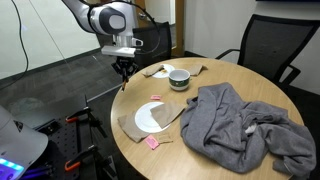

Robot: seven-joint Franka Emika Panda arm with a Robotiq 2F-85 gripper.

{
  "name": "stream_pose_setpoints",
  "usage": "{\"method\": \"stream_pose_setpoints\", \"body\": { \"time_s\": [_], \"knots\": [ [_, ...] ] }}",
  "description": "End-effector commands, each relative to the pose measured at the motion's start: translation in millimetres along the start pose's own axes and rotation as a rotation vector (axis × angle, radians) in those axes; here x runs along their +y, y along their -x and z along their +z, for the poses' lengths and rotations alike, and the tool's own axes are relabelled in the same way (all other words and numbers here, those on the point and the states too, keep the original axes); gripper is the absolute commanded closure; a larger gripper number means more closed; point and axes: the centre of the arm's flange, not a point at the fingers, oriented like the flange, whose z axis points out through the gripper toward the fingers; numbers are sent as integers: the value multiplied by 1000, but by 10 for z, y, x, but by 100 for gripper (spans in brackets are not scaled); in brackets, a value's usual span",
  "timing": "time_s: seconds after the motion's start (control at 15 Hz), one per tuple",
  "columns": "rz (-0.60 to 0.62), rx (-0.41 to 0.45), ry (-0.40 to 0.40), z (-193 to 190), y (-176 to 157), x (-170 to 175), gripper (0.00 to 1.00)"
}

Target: Pick up the pen from the mug cup and put it on the table.

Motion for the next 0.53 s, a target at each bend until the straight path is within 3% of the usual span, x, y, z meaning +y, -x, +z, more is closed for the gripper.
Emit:
{"method": "stream_pose_setpoints", "body": {
  "time_s": [0.0,0.47],
  "knots": [
    [-51,21,-17,197,-12,-92,96],
    [-122,56,-36,588,-106,-137,96]
  ]
}}
